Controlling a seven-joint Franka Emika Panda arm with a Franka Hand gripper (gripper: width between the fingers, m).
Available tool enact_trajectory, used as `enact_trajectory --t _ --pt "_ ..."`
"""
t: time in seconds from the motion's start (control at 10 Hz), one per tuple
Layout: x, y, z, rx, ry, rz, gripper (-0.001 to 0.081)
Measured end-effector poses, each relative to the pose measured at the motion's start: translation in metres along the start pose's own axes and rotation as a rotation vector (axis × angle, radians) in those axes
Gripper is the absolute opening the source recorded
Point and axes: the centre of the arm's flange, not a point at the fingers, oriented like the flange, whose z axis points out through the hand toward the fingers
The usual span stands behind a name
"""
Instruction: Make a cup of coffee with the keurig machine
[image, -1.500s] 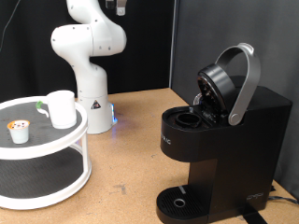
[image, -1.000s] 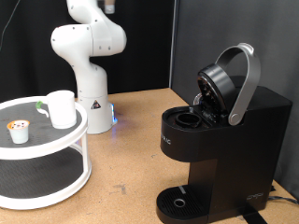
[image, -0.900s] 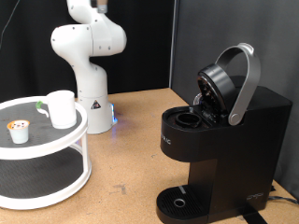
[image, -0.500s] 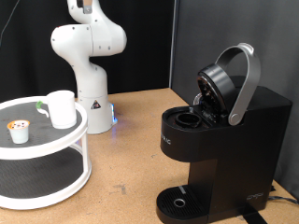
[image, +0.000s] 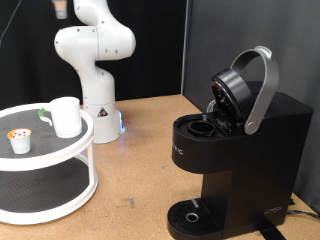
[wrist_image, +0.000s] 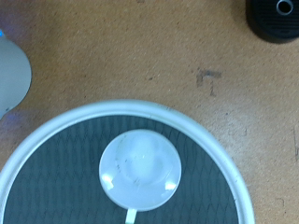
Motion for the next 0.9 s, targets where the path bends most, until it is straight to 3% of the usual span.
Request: enact_trajectory --t 0.5,0.9 --pt "-0.069 0.034 -0.004 0.0 0.028 -0.03 0.08" --pt "-0.079 0.04 -0.002 0.017 0.027 -0.025 0.08"
